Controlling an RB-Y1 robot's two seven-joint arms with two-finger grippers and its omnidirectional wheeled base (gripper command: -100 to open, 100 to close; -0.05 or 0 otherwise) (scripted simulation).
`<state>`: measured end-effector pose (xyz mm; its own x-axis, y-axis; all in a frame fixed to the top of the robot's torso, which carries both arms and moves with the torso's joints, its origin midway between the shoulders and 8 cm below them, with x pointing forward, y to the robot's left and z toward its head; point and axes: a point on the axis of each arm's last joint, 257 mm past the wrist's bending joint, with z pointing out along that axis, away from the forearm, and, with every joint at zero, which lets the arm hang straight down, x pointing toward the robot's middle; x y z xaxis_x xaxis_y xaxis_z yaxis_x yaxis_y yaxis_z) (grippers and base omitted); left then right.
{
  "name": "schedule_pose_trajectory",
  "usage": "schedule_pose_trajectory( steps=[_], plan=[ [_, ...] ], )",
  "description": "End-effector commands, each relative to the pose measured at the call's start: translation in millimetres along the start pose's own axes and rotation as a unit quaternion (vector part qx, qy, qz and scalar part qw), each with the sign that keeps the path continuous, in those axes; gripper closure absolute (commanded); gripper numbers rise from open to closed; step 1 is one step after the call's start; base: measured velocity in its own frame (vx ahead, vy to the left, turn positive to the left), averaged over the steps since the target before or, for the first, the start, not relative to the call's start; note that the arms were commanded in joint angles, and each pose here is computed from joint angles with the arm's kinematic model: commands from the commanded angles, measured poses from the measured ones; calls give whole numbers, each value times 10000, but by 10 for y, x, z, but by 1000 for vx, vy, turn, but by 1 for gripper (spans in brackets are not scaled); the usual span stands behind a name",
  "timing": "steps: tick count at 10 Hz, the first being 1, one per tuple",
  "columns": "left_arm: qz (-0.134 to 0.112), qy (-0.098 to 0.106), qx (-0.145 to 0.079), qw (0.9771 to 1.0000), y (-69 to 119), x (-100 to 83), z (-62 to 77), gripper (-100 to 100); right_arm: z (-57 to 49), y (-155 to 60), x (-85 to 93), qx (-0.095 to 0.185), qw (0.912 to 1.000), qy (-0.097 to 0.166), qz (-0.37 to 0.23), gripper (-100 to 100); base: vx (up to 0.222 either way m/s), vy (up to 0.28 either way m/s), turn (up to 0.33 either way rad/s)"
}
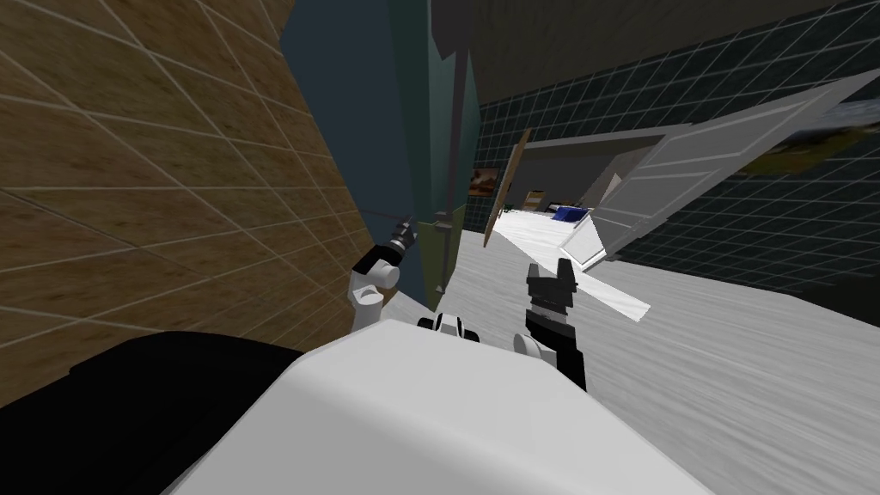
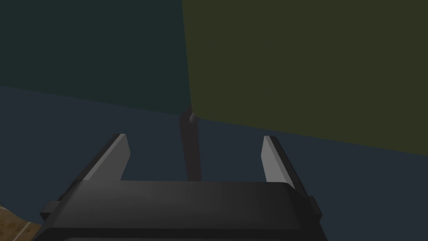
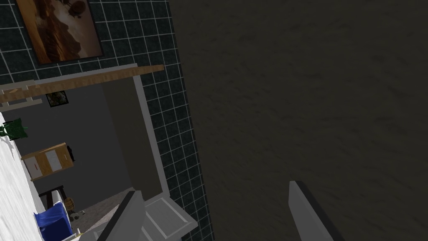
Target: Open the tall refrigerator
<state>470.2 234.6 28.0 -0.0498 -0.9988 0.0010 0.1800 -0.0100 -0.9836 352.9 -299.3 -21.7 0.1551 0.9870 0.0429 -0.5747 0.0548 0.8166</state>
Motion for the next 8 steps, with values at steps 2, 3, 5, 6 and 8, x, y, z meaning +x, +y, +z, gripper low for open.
schedule_pose_trajectory(
  steps=[2,3,5,6,8],
  plan=[
    [-157,196,-257,9994,13,172,42,-100,0,0,1,0,10000,0,1,0,5,-105,74],
    [-156,195,-310,9992,41,171,40,-100,0,0,1,0,10000,-1,2,0,3,-95,27],
    [-184,257,-376,9988,-28,228,30,-100,0,0,0,0,10000,0,0,0,5,-65,64],
    [-196,289,-373,9987,-86,258,14,-100,0,0,0,0,10000,0,0,0,23,-67,94],
    [-219,351,-284,9987,-252,318,-43,-100,0,0,0,0,10000,0,0,0,19,-49,68]
  ],
)
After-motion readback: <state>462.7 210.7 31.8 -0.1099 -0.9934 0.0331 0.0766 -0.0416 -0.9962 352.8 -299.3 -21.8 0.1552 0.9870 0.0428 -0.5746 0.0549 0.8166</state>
